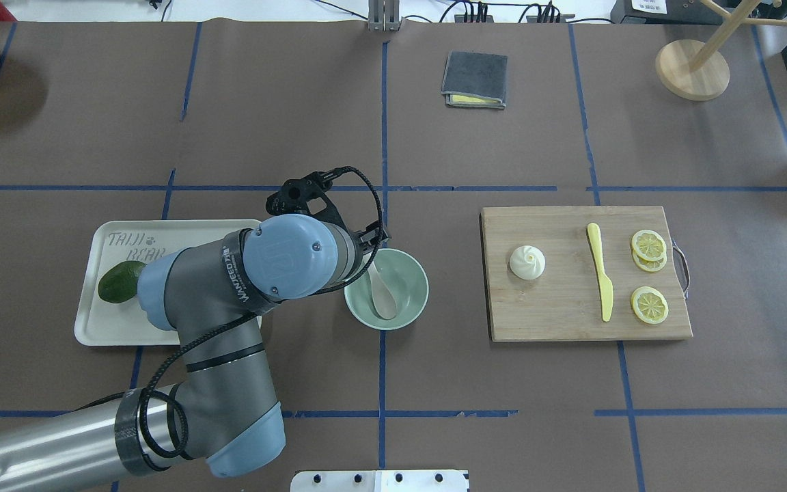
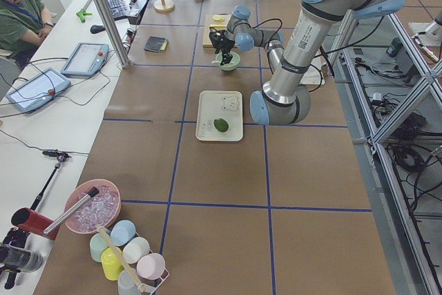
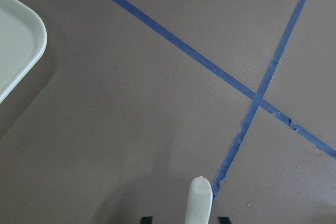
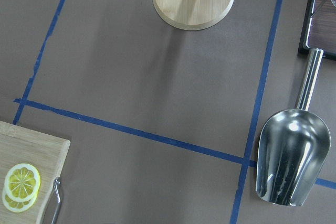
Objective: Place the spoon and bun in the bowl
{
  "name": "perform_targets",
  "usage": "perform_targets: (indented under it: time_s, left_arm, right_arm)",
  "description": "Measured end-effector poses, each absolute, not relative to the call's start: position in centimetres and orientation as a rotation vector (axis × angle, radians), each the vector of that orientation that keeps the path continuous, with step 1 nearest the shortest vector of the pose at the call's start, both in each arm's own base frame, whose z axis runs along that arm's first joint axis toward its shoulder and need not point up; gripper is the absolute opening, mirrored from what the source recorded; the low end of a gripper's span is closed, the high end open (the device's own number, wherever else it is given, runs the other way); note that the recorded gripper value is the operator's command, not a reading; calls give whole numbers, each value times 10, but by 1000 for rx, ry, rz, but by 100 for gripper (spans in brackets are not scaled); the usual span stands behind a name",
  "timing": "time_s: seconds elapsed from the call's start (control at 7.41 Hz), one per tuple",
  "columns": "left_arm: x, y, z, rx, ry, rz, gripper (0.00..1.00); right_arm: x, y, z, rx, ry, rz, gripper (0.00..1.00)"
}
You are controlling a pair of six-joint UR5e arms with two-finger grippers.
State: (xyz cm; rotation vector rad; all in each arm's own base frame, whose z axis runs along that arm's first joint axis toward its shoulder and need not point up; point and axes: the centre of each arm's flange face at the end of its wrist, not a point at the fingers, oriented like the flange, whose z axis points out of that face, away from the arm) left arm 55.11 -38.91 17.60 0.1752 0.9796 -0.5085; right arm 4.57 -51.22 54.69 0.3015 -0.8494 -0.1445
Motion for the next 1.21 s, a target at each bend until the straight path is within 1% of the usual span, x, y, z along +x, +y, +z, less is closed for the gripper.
perform_targets:
  time_s: [0.13,0.27,0.4,0.67,0.81,0.94,1.08,1.21]
  left_arm:
    - [524,-387,179,237,970,-388,100]
    - [487,-401,187,290,942,-264,100]
    - [446,-427,202,336,902,-152,100]
    - [360,-479,256,426,781,108,100]
    - [302,-509,285,443,739,213,100]
    - [234,-533,319,420,739,259,100]
    - [168,-544,359,378,752,251,100]
    - [116,-540,406,334,746,226,100]
  right_arm:
    - [46,-513,544,306,-849,-145,100]
    - [46,-513,542,309,-849,-146,100]
    - [45,-513,541,312,-849,-147,100]
    - [45,-513,535,323,-851,-153,100]
    - [44,-513,531,329,-855,-158,100]
    - [41,-513,526,346,-859,-174,100]
    - [36,-513,516,398,-862,-210,100]
    - [30,-513,507,454,-862,-247,100]
